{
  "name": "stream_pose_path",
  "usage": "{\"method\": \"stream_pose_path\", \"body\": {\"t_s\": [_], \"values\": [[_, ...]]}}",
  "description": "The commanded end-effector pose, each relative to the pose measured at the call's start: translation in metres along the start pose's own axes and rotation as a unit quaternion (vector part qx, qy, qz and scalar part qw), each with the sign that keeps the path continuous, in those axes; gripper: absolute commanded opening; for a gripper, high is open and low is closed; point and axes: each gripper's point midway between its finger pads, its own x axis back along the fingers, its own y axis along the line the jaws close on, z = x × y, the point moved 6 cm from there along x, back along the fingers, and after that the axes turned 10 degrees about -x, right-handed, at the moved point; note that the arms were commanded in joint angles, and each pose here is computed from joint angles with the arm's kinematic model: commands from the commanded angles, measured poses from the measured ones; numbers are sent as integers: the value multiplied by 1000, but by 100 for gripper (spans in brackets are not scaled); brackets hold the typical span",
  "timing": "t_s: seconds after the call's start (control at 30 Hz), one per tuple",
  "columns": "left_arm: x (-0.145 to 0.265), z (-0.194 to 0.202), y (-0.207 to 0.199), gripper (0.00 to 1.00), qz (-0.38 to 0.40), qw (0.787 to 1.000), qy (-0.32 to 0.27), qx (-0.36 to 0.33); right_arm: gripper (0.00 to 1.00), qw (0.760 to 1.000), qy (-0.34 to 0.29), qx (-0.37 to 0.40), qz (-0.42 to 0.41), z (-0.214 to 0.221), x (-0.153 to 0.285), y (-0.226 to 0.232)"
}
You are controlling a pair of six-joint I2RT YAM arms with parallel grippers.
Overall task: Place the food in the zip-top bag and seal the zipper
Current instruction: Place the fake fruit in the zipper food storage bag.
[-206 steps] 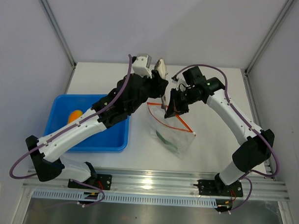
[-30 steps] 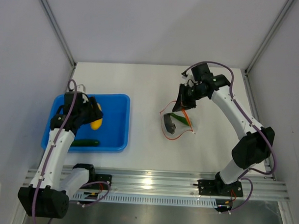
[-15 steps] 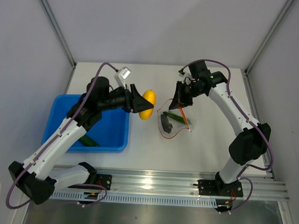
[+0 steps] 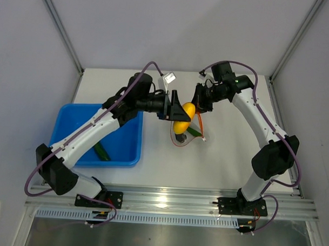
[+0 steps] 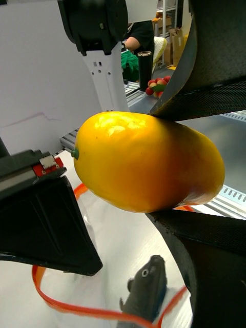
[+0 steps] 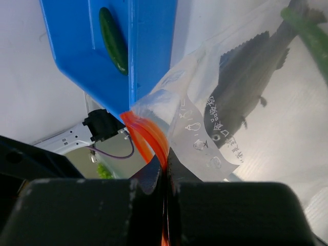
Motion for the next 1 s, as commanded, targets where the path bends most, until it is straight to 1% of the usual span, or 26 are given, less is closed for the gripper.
{"method": "stream_pose_path", "body": {"t_s": [0.0,0.03,0.07,0.1,0.2,0.33,0.4,0.43,0.47,0.53,0.63,0.7,0.73,0.77,0.8,0.87,0.93,0.97], "values": [[0,-1,-5,1,23,999,-11,-29,0,999,-8,10,-40,-2,10,17],[1,-3,-7,0,33,998,-23,-40,0,999,-5,9,-45,-2,10,18],[-3,3,-2,1,34,998,-23,-40,0,999,-6,7,-52,-2,11,20],[-5,-3,-4,0,42,997,-43,-58,0,998,-2,4,-56,-2,11,20],[-11,-4,1,1,40,996,-47,-63,0,998,1,1,-68,-2,14,23],[-17,3,7,0,15,998,-22,-49,0,998,2,-2,-69,-1,16,22],[-14,8,8,1,-1,998,-28,-58,0,997,0,-5,-71,-2,16,22],[-13,5,6,0,1,996,-43,-72,0,997,1,-6,-74,-2,15,22],[-13,12,12,2,-4,996,-42,-78,0,997,7,-7,-82,-1,15,24],[-9,10,8,5,-1,993,-61,-98,0,996,9,-13,-90,-2,15,25],[-12,14,13,11,-4,991,-70,-114,0,995,14,-17,-100,-2,15,27],[-13,18,18,16,-16,990,-72,-121,0,994,15,-17,-105,-3,16,28],[-15,20,19,21,-22,990,-72,-123,0,994,17,-18,-106,-2,16,29],[-16,22,24,38,-34,989,-72,-122,0,994,16,-18,-106,-2,17,29],[-15,23,26,45,-39,989,-72,-120,0,994,17,-20,-105,-2,16,28],[-14,23,27,75,-50,989,-74,-120,0,994,18,-22,-104,-1,16,27],[-13,24,29,99,-59,988,-71,-121,0,994,17,-22,-104,-1,16,27],[-12,23,30,99,-66,988,-74,-122,0,994,17,-23,-104,-1,16,26]]}}
